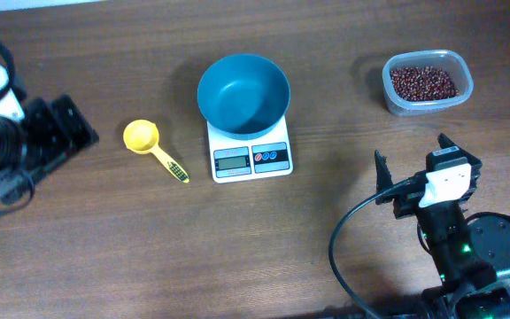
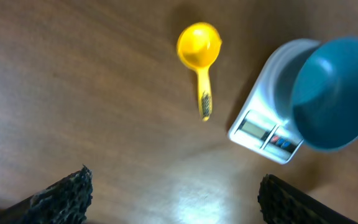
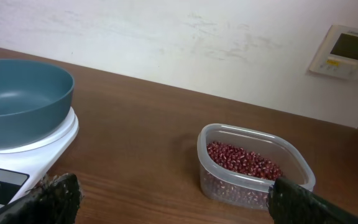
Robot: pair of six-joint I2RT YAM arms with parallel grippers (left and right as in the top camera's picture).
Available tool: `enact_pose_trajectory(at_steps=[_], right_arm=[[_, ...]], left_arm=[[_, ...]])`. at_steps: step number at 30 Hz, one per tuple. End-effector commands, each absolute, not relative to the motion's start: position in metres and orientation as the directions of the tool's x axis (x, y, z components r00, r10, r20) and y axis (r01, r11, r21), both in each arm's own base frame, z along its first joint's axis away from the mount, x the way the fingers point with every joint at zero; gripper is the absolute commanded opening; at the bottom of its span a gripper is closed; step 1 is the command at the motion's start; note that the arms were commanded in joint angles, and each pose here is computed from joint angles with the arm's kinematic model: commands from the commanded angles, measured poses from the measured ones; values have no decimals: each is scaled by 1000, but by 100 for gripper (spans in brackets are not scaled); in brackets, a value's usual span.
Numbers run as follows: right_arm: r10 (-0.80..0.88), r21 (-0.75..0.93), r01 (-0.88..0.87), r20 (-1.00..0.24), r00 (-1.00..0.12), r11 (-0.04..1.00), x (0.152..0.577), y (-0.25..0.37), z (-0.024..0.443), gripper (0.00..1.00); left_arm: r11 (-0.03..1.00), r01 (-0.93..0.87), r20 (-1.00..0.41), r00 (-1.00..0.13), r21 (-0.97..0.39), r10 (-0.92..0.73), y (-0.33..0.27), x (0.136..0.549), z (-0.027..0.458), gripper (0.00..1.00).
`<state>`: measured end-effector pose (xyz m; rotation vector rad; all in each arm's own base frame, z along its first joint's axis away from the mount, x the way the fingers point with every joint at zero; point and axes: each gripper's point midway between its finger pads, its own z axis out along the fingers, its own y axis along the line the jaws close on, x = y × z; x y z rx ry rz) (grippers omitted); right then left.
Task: Scoop item into bowl and weigh 50g on scale
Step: 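Grasp the yellow scoop bowl with the left gripper and lift it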
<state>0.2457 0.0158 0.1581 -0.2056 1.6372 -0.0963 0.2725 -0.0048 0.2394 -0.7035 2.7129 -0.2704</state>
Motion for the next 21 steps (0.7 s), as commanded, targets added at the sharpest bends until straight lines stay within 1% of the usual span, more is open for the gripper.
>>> enact_pose_trajectory(at_steps=[1, 4, 7, 11, 15, 16, 17, 18, 21], right_arm=[[-192, -186, -81, -979, -74, 979, 246, 17, 154, 99], [-192, -186, -81, -979, -74, 979, 246, 17, 154, 99], [-192, -186, -80, -979, -74, 979, 246, 17, 154, 99], [-192, -186, -81, -979, -74, 979, 246, 17, 154, 99], [-192, -186, -81, -979, -74, 979, 246, 17, 154, 99], [-192, -186, -81, -979, -74, 979, 246, 17, 154, 99], [-192, -186, -81, -979, -74, 979, 246, 17, 154, 99], [-192, -186, -81, -979, -74, 979, 246, 17, 154, 99], [-192, -186, -81, -979, -74, 979, 246, 17, 154, 99]], left_arm=[[805, -525, -243, -773, -275, -586, 0, 297, 237, 89], [802, -535, -216, -778, -266, -591, -3, 317, 220, 89], [810, -536, -162, -801, -237, -577, -13, 335, 192, 90], [824, -538, -72, -828, -179, -556, -24, 353, 144, 99], [824, -550, -10, -831, -137, -556, -25, 369, 99, 100], [824, -552, 3, -831, -128, -556, -25, 375, 85, 89], [824, -554, 15, -831, -120, -557, -25, 380, 71, 84], [822, -557, 23, -829, -115, -559, -25, 381, 65, 84], [822, -562, 58, -827, -90, -559, -25, 387, 33, 75]])
